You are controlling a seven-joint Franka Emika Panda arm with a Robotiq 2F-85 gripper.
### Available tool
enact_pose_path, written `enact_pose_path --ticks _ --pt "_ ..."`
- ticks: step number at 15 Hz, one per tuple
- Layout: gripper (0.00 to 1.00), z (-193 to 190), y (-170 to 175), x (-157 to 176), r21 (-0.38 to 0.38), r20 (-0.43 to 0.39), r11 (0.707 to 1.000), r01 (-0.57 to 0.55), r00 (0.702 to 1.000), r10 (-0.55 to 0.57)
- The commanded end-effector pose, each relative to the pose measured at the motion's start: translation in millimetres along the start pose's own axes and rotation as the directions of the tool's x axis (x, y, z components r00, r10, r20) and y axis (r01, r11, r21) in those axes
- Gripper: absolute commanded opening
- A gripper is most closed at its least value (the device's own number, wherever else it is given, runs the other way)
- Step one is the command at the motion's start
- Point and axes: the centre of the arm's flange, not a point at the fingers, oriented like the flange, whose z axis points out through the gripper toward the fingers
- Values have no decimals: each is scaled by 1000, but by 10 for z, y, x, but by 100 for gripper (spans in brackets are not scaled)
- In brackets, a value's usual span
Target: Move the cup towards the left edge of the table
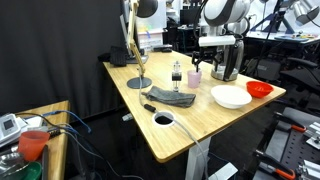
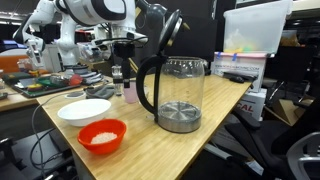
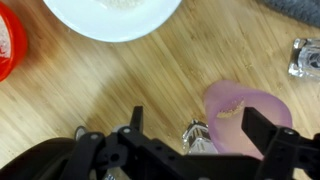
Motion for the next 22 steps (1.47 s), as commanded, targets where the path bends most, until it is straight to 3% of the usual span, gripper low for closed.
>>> enact_pose_path --ticks 1,8,14,22 --pt "100 85 -180 208 14 -26 992 -124 992 124" --pt "100 154 -268 363 2 -24 974 -228 973 228" --pt "100 96 -225 299 15 -31 975 -221 975 221" --pt "100 -250 -190 193 70 -67 979 -189 979 194"
